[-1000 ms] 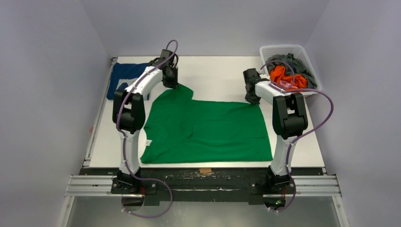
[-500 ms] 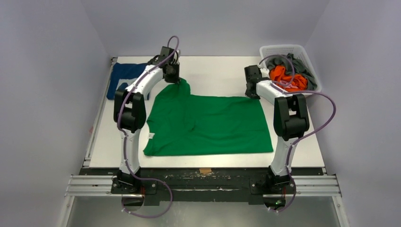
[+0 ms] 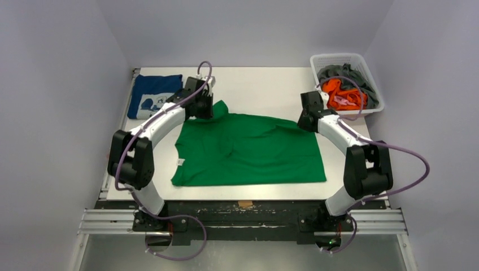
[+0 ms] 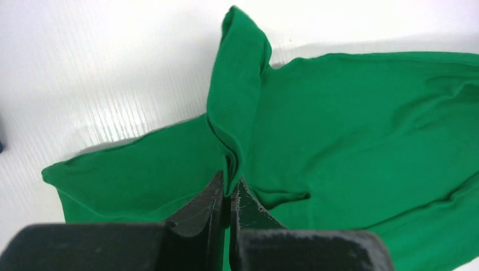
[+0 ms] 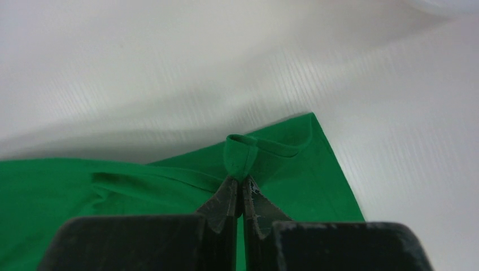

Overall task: Fold and stack the t-shirts
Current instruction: Fold the other side of the tshirt into a rectangle

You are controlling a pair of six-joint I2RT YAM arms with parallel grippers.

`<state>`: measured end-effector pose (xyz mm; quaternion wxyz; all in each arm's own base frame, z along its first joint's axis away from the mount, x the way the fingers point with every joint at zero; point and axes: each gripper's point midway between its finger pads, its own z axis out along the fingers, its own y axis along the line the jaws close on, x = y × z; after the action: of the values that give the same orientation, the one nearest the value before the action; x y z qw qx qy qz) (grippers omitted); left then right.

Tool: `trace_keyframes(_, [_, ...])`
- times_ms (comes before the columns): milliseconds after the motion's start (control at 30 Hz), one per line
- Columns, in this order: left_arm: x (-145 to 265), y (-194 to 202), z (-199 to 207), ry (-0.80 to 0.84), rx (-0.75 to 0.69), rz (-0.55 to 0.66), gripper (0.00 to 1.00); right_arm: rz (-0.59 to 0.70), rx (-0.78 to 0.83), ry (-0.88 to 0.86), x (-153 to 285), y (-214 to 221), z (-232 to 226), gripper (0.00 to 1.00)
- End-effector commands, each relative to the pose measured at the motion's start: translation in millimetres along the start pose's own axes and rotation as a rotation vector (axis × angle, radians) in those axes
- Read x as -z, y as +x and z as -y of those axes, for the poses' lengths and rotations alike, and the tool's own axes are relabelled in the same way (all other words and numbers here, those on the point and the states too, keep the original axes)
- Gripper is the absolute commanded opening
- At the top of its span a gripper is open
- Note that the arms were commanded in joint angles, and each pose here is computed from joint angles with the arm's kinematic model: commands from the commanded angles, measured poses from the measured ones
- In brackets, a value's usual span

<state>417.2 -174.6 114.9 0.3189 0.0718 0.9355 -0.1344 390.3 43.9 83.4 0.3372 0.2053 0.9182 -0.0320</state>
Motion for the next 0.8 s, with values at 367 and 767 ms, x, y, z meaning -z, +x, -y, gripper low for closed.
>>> trace_keyframes(367, [60,51,-1,-0.013,0.055,0.152,0.00,0.028,0.003,0.021,34,18,30,0.00])
trace_keyframes(767, [76,101,-14,-0.058,0.109,0.152,0.00,0.034,0.008,0.128,38,19,54,0.00])
